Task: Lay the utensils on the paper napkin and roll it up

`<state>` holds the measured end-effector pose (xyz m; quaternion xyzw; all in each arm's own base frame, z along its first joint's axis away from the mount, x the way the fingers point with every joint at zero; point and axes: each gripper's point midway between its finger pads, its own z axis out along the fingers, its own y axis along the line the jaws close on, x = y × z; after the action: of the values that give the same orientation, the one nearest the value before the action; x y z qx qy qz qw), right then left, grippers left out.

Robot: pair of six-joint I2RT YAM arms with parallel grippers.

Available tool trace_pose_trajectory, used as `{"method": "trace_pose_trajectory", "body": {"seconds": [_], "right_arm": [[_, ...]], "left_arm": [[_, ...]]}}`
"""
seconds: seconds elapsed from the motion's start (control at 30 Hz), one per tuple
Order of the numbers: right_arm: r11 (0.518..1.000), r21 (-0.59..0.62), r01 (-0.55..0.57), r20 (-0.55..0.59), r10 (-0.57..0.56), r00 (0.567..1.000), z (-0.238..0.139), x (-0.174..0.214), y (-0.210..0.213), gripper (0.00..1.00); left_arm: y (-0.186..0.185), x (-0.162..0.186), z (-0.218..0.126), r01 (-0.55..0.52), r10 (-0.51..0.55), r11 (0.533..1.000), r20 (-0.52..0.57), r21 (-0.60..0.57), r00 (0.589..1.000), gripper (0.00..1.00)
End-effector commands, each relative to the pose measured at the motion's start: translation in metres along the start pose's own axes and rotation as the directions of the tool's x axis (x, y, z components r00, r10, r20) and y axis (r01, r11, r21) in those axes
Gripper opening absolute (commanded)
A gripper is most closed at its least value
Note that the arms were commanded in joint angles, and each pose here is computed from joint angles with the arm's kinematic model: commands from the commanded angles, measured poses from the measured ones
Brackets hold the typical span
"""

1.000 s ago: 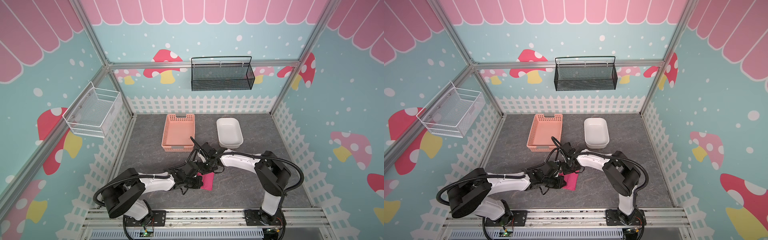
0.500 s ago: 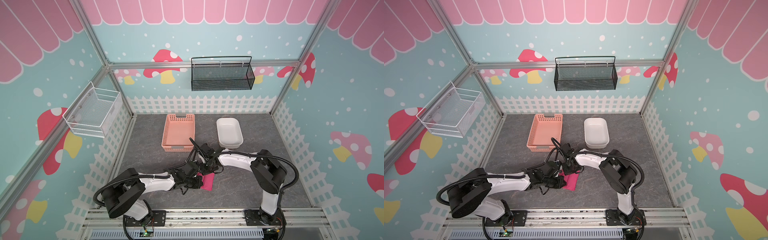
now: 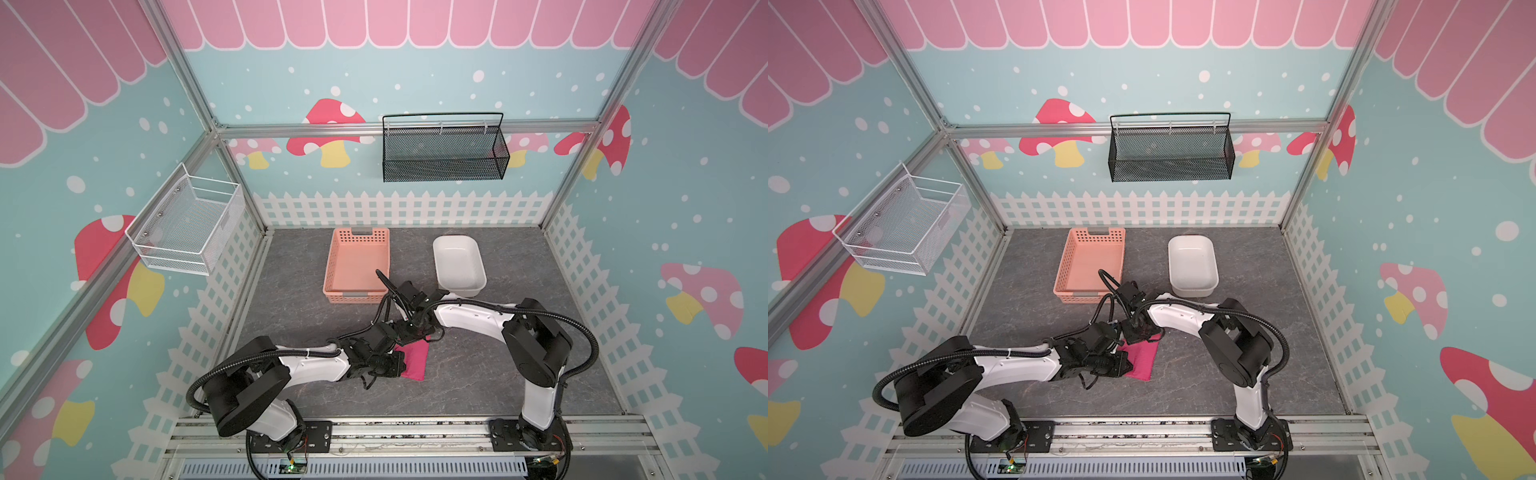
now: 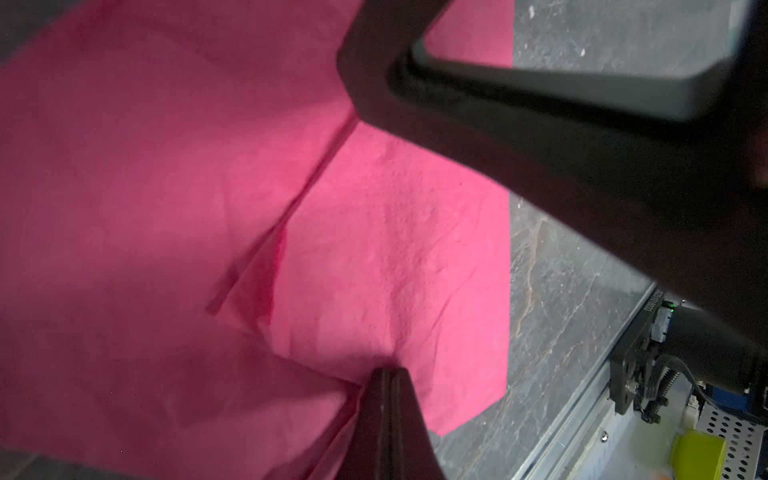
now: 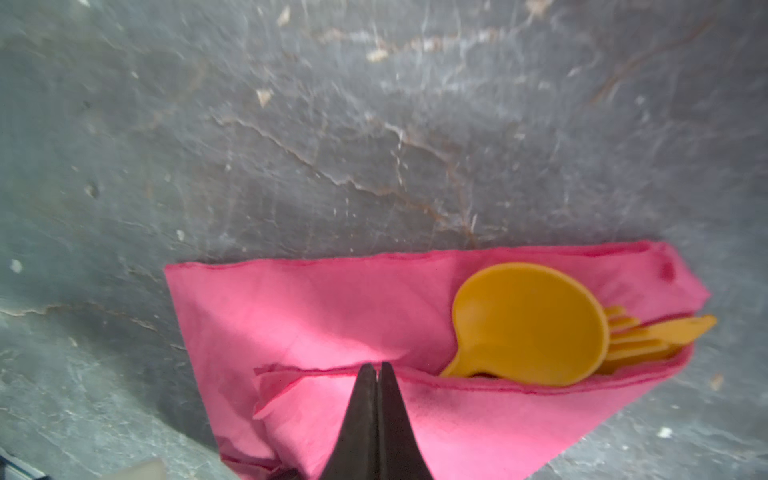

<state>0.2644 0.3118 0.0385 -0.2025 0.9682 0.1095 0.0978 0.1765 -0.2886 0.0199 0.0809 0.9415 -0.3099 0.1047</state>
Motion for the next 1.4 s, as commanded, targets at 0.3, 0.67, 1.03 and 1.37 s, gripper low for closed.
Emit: {"method": "trace_pose_trajectory", "body": {"seconds": [0.3, 0.67, 1.03, 1.37], "right_arm": [[0.995, 0.099, 0.031, -0.085, -0.023, 0.996, 0.019, 0.017, -0.020, 0.03], [0.995, 0.096, 0.035, -0.128, -0.023, 0.991, 0.036, 0.030, -0.023, 0.03], [0.996, 0.087, 0.036, -0.130, -0.024, 0.991, 0.037, 0.031, -0.022, 0.03], [0.996, 0.085, 0.034, -0.130, -0.023, 0.991, 0.036, 0.032, -0.022, 0.03]], "left_arm": [[0.017, 0.011, 0.003, 0.017, -0.019, 0.998, -0.026, -0.066, 0.999, 0.03], [0.011, 0.008, -0.001, 0.023, -0.023, 0.999, -0.013, -0.047, 1.000, 0.03], [-0.011, -0.003, -0.015, 0.012, -0.012, 1.000, 0.006, 0.003, 1.000, 0.08], [-0.020, -0.011, -0.015, 0.005, -0.006, 1.000, 0.029, 0.030, 1.000, 0.08]]}}
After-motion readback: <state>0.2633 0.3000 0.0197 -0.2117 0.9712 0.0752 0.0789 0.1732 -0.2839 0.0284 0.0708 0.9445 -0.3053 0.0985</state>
